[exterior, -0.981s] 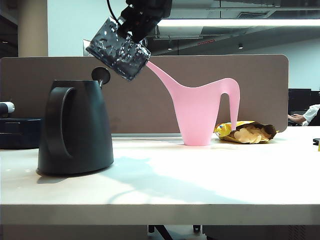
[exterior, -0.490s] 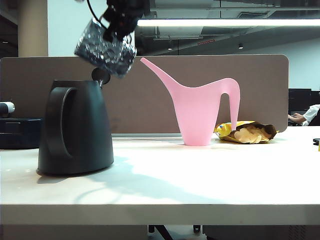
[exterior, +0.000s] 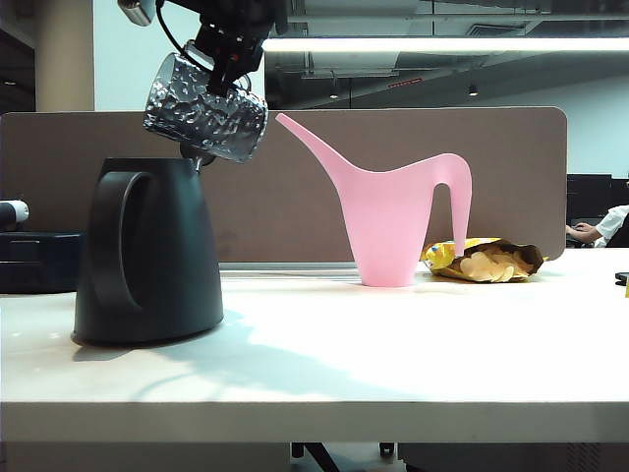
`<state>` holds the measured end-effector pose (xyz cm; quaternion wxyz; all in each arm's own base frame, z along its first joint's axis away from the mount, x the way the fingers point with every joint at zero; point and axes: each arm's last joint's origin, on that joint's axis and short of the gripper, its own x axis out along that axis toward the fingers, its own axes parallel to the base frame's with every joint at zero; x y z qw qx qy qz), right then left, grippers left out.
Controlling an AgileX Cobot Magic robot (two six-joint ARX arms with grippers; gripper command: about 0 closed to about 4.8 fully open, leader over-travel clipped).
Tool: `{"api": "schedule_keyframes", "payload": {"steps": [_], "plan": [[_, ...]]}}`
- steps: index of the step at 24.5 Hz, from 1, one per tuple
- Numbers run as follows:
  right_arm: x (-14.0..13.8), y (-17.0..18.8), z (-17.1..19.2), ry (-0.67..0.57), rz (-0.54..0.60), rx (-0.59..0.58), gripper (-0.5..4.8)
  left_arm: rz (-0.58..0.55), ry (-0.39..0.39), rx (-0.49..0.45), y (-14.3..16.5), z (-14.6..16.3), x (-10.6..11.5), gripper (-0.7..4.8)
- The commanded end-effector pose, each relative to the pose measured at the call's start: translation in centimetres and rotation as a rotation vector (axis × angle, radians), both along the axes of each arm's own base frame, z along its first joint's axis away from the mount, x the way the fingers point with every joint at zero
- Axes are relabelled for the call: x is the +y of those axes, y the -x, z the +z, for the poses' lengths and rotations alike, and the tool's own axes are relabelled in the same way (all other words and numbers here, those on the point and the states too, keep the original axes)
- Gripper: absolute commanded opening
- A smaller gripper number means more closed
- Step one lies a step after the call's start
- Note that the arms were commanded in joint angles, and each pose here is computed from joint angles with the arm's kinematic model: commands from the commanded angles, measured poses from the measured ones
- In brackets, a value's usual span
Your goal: Pour the water from the cup into the kettle.
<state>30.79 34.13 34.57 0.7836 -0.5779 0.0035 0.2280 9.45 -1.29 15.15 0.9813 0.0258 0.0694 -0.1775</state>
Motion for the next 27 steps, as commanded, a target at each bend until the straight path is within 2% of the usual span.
{"api": "schedule_keyframes", "payload": {"steps": [1,6,13,27], "plan": [[0.3,0.0,0.3,0.016,-0.004,-0.036,-0.09,-0.001,0.004,-0.002,0.0,0.1,0.0,-0.05],[0.7,-0.1,0.0,0.044,-0.019,-0.045,-0.09,0.0,0.007,-0.001,0.0,0.1,0.0,-0.05],[0.9,0.0,0.0,0.106,-0.014,-0.084,-0.09,0.007,0.054,0.017,0.0,0.1,0.0,-0.05],[1.9,0.7,0.5,0.169,0.026,-0.172,-0.09,0.008,0.055,0.017,0.0,0.1,0.0,-0.05]]}}
